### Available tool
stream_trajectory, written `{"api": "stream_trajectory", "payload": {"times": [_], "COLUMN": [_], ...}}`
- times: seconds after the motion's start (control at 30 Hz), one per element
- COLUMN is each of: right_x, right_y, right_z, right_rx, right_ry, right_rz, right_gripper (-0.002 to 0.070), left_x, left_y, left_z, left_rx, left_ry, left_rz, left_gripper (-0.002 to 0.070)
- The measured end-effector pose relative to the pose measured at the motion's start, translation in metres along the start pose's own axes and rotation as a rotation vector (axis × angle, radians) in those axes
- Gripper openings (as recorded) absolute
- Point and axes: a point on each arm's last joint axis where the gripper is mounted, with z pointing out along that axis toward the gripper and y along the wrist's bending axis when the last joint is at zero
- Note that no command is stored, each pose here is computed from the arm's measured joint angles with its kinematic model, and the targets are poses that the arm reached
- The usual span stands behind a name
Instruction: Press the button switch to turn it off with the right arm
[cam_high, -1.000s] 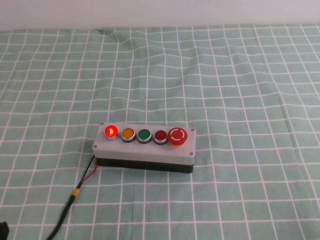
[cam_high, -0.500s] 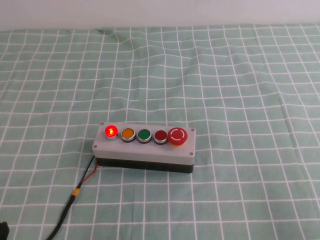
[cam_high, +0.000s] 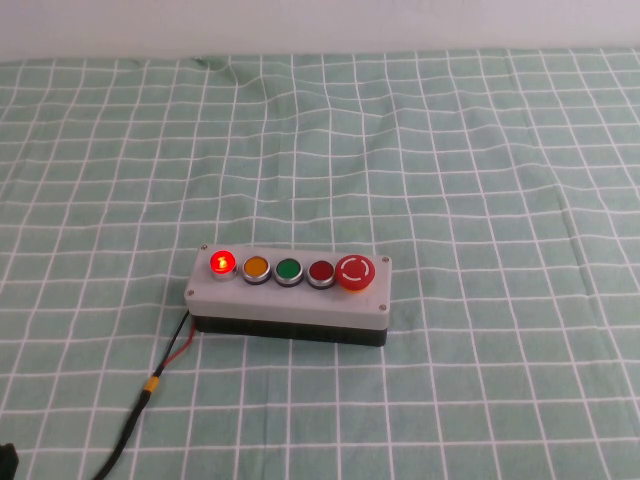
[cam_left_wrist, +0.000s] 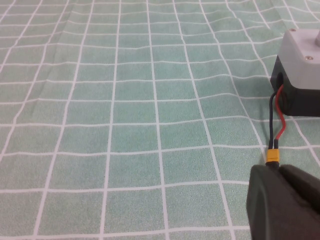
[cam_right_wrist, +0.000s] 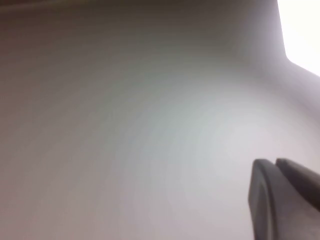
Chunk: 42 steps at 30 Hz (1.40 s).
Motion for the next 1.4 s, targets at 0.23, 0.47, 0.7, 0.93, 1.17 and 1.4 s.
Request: {"api": "stream_trajectory", "payload": {"times": [0.23, 0.47, 0.7, 0.93, 1.17, 1.4], "right_x": [-0.038, -0.079, -0.060, -0.013, 0.009, 0.046], "right_y": [0.009, 0.022, 0.034, 0.041, 0.052, 0.059], "right_z": [0.038, 0.074, 0.117, 0.146, 0.155, 0.169], "right_rx": [-0.016, -0.047, -0.039, -0.122, -0.160, -0.317], "right_ry": [0.053, 0.322, 0.822, 1.195, 1.268, 1.414], "right_rz": [0.070, 0.083, 0.175, 0.079, 0.246, 0.200], "right_gripper": [-0.0016, -0.0016, -0.0016, -0.0016, -0.0016, -0.0016], "left_x": [0.000, 0.000, 0.000, 0.000, 0.000, 0.000], "left_y": [0.000, 0.000, 0.000, 0.000, 0.000, 0.000], "left_z": [0.000, 0.000, 0.000, 0.000, 0.000, 0.000], "left_rx": [0.000, 0.000, 0.000, 0.000, 0.000, 0.000], "left_ry": [0.000, 0.000, 0.000, 0.000, 0.000, 0.000], "left_rz": [0.000, 0.000, 0.000, 0.000, 0.000, 0.000], "left_gripper": [-0.0003, -0.0003, -0.0003, -0.0003, -0.0003, -0.0003]}}
